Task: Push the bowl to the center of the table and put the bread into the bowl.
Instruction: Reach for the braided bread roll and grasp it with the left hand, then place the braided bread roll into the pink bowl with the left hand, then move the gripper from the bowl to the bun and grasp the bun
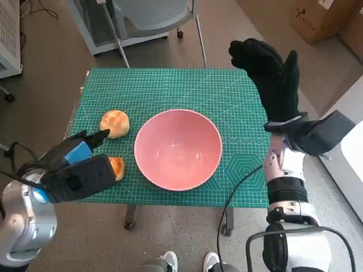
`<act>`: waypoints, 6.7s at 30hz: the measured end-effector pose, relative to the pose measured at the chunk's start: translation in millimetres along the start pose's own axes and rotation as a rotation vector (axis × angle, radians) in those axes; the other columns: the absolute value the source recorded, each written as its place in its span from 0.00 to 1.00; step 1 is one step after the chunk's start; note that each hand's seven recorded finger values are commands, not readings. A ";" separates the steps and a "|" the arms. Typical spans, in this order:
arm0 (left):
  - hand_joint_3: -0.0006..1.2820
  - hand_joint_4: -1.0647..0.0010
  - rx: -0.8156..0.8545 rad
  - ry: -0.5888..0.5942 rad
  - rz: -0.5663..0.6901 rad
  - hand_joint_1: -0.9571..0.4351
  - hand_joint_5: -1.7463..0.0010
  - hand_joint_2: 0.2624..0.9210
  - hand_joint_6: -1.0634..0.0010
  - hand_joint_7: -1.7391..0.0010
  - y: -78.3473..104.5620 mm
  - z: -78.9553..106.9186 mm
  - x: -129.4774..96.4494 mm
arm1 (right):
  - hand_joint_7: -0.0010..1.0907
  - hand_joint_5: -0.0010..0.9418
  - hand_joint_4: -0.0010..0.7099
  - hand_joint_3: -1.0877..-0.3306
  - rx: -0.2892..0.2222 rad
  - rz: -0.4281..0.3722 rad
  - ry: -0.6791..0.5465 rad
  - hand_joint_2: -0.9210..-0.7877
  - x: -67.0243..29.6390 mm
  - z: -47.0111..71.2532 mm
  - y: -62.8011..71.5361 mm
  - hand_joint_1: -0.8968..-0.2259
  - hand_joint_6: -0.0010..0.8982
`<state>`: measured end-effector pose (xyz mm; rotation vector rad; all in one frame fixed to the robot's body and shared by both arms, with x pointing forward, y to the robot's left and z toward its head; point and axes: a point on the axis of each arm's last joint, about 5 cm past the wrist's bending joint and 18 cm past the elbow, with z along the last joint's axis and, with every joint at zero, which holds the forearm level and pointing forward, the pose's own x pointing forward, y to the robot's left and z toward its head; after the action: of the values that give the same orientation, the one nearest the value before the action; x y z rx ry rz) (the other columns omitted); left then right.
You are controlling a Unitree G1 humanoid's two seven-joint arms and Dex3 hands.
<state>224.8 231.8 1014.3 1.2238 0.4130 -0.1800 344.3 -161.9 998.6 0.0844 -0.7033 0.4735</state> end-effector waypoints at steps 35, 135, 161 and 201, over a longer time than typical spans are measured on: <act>0.05 0.34 0.224 0.109 -0.051 0.74 0.30 0.99 0.35 0.54 -28.6 -10.6 61.1 | 0.00 0.00 0.31 0.74 -0.001 -0.013 0.003 0.00 -4.1 1.1 -5.1 0.50 0.36; 0.02 1.00 0.136 -0.474 0.089 0.47 1.00 0.71 0.78 1.00 20.8 100.8 25.5 | 0.00 0.00 0.30 0.70 -0.007 -0.083 0.014 0.00 -25.6 -3.3 -11.1 0.55 0.37; 0.00 1.00 0.139 -0.158 0.255 0.73 1.00 0.65 0.86 1.00 89.0 28.6 1.6 | 0.00 0.00 0.29 0.70 -0.001 -0.082 0.026 0.00 -25.5 -4.9 -9.1 0.55 0.37; 0.01 1.00 0.344 0.062 -0.018 0.64 1.00 0.67 0.81 0.99 44.7 21.7 106.3 | 0.00 0.00 0.29 0.71 -0.002 -0.068 0.030 0.00 -24.8 -3.4 -12.7 0.55 0.37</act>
<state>342.1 235.6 1016.8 1.5675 0.4591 -0.2354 335.6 -182.2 981.2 0.0983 -0.6691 0.4080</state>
